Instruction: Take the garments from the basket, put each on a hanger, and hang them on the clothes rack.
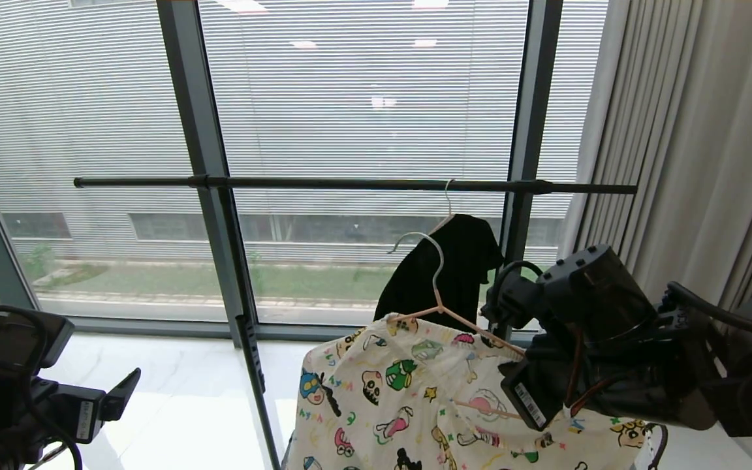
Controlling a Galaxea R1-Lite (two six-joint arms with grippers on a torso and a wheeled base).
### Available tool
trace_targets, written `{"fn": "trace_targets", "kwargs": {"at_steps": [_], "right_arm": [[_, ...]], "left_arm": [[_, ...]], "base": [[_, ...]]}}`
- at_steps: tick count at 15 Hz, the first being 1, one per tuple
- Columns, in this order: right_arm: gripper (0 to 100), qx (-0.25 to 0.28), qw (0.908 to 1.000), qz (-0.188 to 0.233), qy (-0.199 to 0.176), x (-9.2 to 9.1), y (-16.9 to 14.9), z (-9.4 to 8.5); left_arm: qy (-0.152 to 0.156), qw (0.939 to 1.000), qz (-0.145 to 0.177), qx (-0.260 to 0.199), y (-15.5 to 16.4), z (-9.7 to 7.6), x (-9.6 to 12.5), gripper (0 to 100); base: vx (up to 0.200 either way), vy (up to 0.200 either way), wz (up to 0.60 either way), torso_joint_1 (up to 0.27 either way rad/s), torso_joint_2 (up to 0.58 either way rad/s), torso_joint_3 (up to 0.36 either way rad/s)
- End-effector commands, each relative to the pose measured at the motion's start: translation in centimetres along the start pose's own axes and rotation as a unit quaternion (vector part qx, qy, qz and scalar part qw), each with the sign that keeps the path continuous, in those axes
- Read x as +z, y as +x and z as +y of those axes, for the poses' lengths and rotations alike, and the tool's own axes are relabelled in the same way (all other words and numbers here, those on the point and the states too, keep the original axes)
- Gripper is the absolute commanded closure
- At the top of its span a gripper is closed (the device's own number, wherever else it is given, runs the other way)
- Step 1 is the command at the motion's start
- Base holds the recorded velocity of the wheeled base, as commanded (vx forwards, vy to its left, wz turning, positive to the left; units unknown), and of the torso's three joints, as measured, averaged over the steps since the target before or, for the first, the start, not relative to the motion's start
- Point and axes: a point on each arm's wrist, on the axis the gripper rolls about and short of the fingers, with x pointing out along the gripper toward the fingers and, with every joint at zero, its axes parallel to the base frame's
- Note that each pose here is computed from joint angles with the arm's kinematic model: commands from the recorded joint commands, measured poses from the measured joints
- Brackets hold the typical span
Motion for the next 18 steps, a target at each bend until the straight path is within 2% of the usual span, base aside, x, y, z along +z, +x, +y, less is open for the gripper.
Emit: {"fn": "trace_targets", "kwargs": {"at_steps": [1, 6, 10, 11, 12, 13, 14, 18], "right_arm": [[100, -0.001, 1.0, 0.002, 0.0, 0.0, 0.2, 0.0], [100, -0.005, 1.0, -0.001, 0.006, 0.2, 0.2, -0.3], [100, -0.019, 0.9993, -0.017, 0.028, 2.0, 1.0, -1.1], [100, -0.028, 0.9986, -0.02, 0.039, 2.5, 1.4, -1.1], [100, -0.059, 0.995, -0.029, 0.075, 3.8, 2.4, -1.1], [100, -0.07, 0.9931, -0.028, 0.09, 4.3, 2.8, -1.0], [100, -0.083, 0.9894, -0.016, 0.118, 5.2, 3.2, -0.9], [100, -0.121, 0.9739, 0.004, 0.192, 7.2, 4.1, -0.1]], "left_arm": [[0.0, 1.0, -0.001, 0.0, 0.0, 0.0, 0.0, 0], [0.001, 1.0, -0.004, 0.0, -0.3, 0.0, 0.0, 0], [0.001, 1.0, -0.009, 0.001, -0.5, 0.0, 0.0, 0], [0.0, 0.9999, -0.012, 0.002, -0.6, 0.0, 0.1, 0], [0.0, 0.9999, -0.015, 0.004, -0.7, 0.1, 0.1, 0], [0.0, 0.9999, -0.015, 0.004, -0.7, 0.1, 0.1, 0], [0.0, 0.9999, -0.016, 0.004, -0.7, 0.1, 0.1, 0], [0.001, 0.9998, -0.018, 0.002, -0.8, 0.0, 0.2, 0]], "base": [[0.0, 0.2, 0.0, 0.002, 0.0, -0.002], [0.0, 0.2, 0.0, 0.005, 0.0, 0.0], [0.0, 0.0, 0.0, 0.0, 0.0, 0.0], [0.0, 0.0, 0.0, 0.0, 0.0, 0.0], [0.0, 0.0, 0.0, 0.0, 0.0, 0.0], [0.0, 0.0, 0.0, 0.0, 0.0, 0.0], [0.0, 0.0, 0.0, 0.0, 0.0, 0.0], [0.0, 0.0, 0.0, 0.0, 0.0, 0.0]]}}
